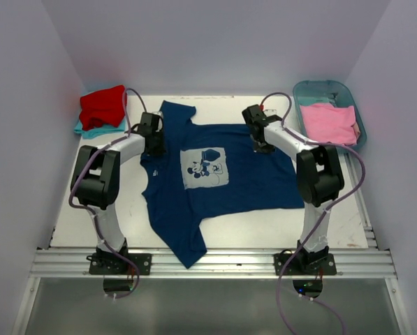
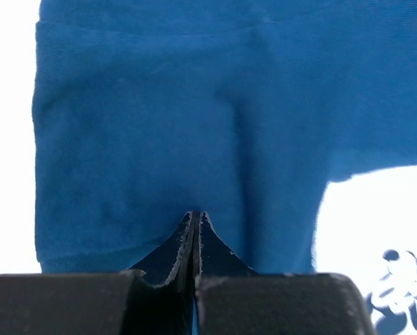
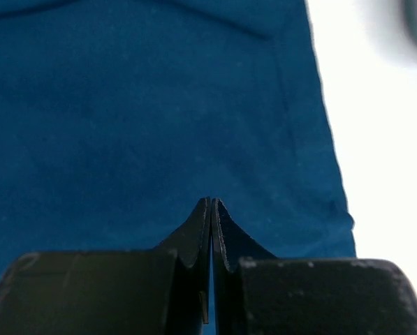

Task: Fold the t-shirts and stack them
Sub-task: Flatten out the tshirt

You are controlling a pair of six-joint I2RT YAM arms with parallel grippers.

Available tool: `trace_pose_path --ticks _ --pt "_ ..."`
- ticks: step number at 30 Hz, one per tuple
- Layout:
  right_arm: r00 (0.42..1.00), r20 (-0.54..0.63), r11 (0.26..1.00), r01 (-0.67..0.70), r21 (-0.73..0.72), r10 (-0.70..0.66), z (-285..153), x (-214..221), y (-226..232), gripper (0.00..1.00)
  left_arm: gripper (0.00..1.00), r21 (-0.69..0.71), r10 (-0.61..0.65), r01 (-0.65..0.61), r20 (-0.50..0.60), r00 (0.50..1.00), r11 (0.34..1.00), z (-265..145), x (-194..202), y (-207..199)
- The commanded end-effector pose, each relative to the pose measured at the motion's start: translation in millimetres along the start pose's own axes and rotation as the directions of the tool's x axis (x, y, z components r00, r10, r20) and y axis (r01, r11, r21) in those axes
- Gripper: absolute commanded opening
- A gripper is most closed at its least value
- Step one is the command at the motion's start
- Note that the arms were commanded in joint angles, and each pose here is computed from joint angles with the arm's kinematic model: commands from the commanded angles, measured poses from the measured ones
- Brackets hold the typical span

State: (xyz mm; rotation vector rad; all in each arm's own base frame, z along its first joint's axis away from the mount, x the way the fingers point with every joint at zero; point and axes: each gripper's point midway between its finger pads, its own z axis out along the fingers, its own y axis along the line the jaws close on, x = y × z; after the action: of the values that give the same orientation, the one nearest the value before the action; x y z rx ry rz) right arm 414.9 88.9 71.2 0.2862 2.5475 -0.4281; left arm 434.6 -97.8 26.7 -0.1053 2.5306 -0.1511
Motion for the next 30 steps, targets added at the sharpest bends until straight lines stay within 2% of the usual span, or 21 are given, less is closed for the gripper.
trace_pose_path --ticks 1,9,10,14,19,30 --pt "0.999 -0.014 0.999 -0.036 -0.01 0.035 5 -13 8 0.0 0.0 -0.096 -0.027 0.027 0.002 1.0 0.995 8 -7 16" --pt "0.998 -0.014 0.998 -0.064 0.002 0.064 16 -32 3 0.0 0.0 -0.187 -0.041 0.027 -0.069 0.997 0.982 41 -2 37" --pt "0.998 -0.012 0.998 -0.065 0.005 0.065 16 -34 1 0.0 0.0 -0.191 -0.038 0.028 -0.052 0.998 0.981 42 -15 38" --pt "0.997 -0.004 0.997 -0.074 0.028 0.074 20 -43 -7 0.0 0.0 -0.24 -0.021 0.003 -0.071 0.997 0.971 57 -26 51" --pt "0.996 -0.035 0.996 -0.075 0.044 0.077 39 -50 -8 0.0 0.0 -0.278 -0.043 0.026 -0.055 0.998 0.96 60 -48 76" --pt "0.995 -0.058 0.996 -0.084 0.026 0.085 74 -70 11 0.0 0.0 -0.321 -0.044 0.026 -0.05 0.998 0.947 44 -47 96"
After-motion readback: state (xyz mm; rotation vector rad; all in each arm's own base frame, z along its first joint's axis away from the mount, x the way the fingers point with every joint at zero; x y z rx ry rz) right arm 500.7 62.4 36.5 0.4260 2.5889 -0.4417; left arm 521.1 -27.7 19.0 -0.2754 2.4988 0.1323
